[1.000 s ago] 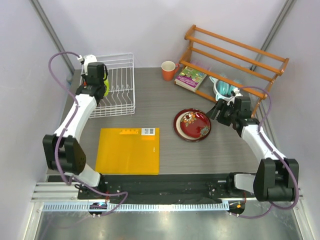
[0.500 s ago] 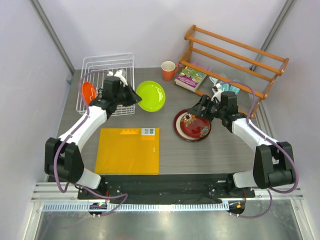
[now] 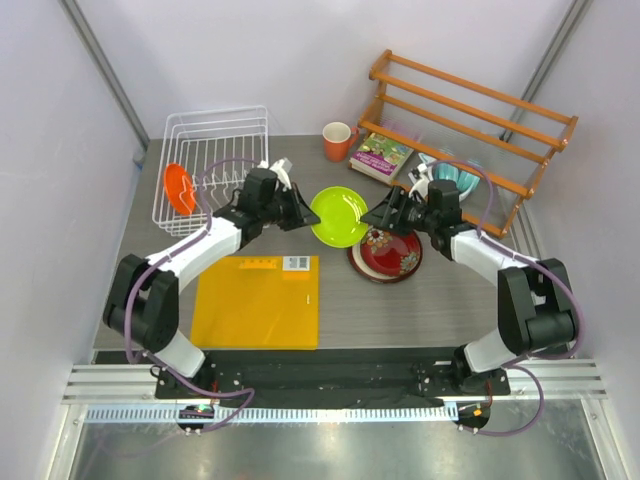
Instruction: Unload the plates from the dish rack
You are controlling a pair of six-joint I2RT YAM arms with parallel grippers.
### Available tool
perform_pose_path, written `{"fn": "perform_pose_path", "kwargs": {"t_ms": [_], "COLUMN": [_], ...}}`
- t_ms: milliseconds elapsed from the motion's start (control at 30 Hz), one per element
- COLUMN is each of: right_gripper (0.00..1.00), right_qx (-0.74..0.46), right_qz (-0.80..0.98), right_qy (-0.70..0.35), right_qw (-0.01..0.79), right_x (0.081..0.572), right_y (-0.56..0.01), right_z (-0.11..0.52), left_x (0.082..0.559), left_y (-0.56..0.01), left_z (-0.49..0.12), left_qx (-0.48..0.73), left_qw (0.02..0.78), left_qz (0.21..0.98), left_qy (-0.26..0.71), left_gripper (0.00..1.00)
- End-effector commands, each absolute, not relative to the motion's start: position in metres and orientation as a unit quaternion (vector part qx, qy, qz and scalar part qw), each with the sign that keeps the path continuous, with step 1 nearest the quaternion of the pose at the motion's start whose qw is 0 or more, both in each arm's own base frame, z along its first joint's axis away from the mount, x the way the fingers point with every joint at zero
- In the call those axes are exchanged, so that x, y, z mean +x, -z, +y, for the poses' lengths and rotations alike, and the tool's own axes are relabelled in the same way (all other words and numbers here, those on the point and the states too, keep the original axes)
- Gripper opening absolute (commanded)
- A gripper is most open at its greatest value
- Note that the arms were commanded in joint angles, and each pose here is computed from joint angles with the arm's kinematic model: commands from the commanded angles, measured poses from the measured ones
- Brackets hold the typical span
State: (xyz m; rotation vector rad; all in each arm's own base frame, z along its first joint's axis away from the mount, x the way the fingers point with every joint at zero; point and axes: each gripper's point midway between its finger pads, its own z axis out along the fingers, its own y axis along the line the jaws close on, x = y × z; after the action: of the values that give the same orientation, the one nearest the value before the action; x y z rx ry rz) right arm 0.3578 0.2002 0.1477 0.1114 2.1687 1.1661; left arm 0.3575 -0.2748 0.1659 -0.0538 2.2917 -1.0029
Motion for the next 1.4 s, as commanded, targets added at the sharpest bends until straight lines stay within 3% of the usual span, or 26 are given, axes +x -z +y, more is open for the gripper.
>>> {"fn": "perform_pose_path", "kwargs": {"t_ms": [0,133,233,300,333,400,533,567,633,667,833,1033,1367], "right_gripper": [0.64,0.56,0.37,0.10,0.03,0.01,0.01,0.01,0.01,0.01,0.01,0.01,0.01], "right_qx": [0.023,0.013,0.013,0.009,0.009,0.009,0.024,0.027,0.050,0.061,0.167,0.198,0.207], "right_qz": [0.807,0.798,0.794,0.794,0.793,0.794,0.806,0.808,0.831,0.837,0.859,0.879,0.885], "right_qy": [-0.481,-0.504,-0.513,-0.515,-0.516,-0.518,-0.480,-0.464,-0.405,-0.383,-0.291,-0.273,-0.304], "right_qw": [0.342,0.331,0.325,0.323,0.323,0.319,0.346,0.361,0.377,0.386,0.387,0.336,0.285], "right_x": [0.364,0.362,0.362,0.360,0.359,0.357,0.359,0.359,0.363,0.364,0.354,0.333,0.320], "right_y": [-0.165,-0.164,-0.164,-0.163,-0.163,-0.163,-0.165,-0.172,-0.165,-0.164,-0.145,-0.107,-0.075], "right_z": [0.212,0.218,0.221,0.222,0.222,0.222,0.208,0.201,0.181,0.171,0.092,0.068,0.081], "left_x": [0.361,0.359,0.357,0.358,0.357,0.358,0.362,0.364,0.367,0.369,0.382,0.391,0.395], "left_y": [-0.196,-0.199,-0.197,-0.195,-0.195,-0.194,-0.190,-0.190,-0.186,-0.185,-0.188,-0.217,-0.238], "left_z": [-0.299,-0.308,-0.311,-0.311,-0.311,-0.312,-0.310,-0.308,-0.299,-0.294,-0.238,-0.147,-0.089], "left_qx": [0.006,0.018,0.022,0.021,0.022,0.024,0.024,0.033,0.028,0.025,0.003,-0.058,-0.100], "left_qw": [0.332,0.328,0.325,0.324,0.323,0.322,0.325,0.333,0.343,0.349,0.421,0.511,0.541], "left_qz": [0.842,0.838,0.838,0.839,0.839,0.840,0.846,0.847,0.855,0.860,0.878,0.857,0.830], "left_qy": [0.425,0.436,0.437,0.437,0.436,0.437,0.423,0.413,0.388,0.372,0.229,0.022,-0.091], "left_gripper": [0.00,0.00,0.00,0.00,0.00,0.00,0.51,0.60,0.96,0.99,0.99,1.00,0.99]}}
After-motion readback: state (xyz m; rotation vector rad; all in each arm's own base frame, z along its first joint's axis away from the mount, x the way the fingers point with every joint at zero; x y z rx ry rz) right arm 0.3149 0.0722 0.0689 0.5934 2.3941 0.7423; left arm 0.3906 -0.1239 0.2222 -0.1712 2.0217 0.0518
